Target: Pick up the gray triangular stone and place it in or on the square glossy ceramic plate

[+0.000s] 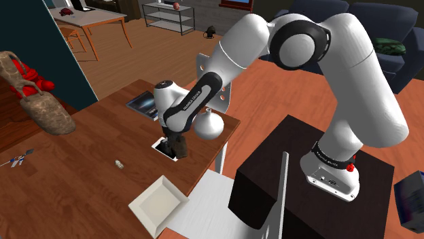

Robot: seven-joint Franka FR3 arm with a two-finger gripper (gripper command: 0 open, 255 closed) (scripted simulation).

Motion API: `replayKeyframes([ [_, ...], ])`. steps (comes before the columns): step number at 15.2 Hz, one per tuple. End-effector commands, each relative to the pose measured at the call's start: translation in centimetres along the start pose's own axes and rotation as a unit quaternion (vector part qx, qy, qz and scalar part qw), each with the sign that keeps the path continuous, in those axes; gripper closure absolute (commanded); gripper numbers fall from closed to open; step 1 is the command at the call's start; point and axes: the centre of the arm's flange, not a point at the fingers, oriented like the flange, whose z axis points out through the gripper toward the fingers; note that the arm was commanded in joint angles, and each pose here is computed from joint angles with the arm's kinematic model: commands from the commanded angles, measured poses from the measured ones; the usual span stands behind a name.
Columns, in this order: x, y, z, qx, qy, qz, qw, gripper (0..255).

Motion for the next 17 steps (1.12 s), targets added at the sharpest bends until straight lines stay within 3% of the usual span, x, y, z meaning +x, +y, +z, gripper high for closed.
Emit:
replayKeyframes([
  [1, -1.5, 0.8, 2.1, -0.019, 0.03, 0.183, 0.9825, 0],
  [3, -2.9, 1.0, 4.0, -0.037, 0.054, 0.334, 0.9403, 0],
  [11, -2.6, 1.4, 8.0, -0.037, 0.054, 0.334, 0.9403, 0],
  [17, -2.6, 1.4, 8.0, -0.037, 0.054, 0.334, 0.9403, 0],
])
